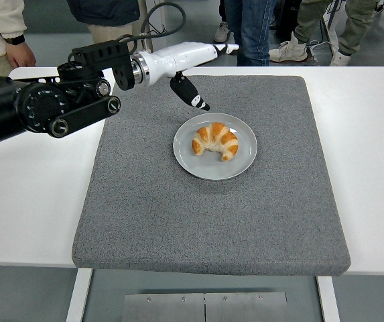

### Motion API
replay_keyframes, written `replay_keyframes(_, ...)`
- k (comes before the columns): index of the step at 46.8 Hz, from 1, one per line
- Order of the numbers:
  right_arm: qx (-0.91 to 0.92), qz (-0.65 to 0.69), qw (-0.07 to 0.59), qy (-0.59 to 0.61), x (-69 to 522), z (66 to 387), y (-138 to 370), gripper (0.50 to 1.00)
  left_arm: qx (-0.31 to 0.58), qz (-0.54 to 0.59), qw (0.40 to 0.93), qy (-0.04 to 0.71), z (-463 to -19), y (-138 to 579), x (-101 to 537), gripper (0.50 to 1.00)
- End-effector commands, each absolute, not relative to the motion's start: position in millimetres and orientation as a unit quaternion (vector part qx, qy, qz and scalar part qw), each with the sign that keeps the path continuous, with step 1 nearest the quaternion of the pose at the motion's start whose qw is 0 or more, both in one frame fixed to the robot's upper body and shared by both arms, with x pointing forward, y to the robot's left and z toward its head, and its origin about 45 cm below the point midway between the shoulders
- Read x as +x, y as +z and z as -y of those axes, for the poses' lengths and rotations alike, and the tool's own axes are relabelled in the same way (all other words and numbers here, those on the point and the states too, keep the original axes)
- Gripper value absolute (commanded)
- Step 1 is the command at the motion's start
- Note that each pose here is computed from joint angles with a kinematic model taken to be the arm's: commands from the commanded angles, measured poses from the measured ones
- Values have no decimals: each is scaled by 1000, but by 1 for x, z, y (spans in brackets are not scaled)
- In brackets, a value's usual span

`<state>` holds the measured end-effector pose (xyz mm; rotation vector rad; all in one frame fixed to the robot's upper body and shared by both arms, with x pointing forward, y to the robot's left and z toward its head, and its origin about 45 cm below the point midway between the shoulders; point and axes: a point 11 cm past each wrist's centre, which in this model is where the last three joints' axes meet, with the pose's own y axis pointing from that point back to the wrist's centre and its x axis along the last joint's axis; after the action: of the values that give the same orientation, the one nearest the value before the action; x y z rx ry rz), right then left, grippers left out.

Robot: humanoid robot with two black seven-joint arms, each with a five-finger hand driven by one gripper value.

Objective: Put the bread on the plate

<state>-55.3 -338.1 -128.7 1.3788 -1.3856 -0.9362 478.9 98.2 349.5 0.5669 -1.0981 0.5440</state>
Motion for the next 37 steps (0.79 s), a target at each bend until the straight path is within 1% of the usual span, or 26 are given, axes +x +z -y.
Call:
replay_keyframes(1, 562, 565, 468, -382, -55, 338, -129, 1000, 254, 513, 776, 266, -107, 369, 482, 968)
replay_keyframes(8, 562, 565, 468, -382, -55, 338, -129, 1000, 221, 501, 774, 318, -127, 411, 492, 968)
replay_keyframes(16, 562, 565, 468, -382, -55, 338, -129, 1000, 176, 446, 791, 381, -152, 436, 499, 968)
replay_keyframes(22, 562, 565, 468, -382, -55, 338, -129, 1000, 141, 388, 808, 420, -160, 443, 502, 968)
replay_keyframes(27, 562, 565, 468, -382, -55, 338, -129, 1000, 117, 338, 816, 454, -176, 446, 506, 968)
replay_keyframes(37, 562, 565, 468, -382, -55, 338, -129, 1000, 86, 226, 827, 507, -202, 419, 512, 968)
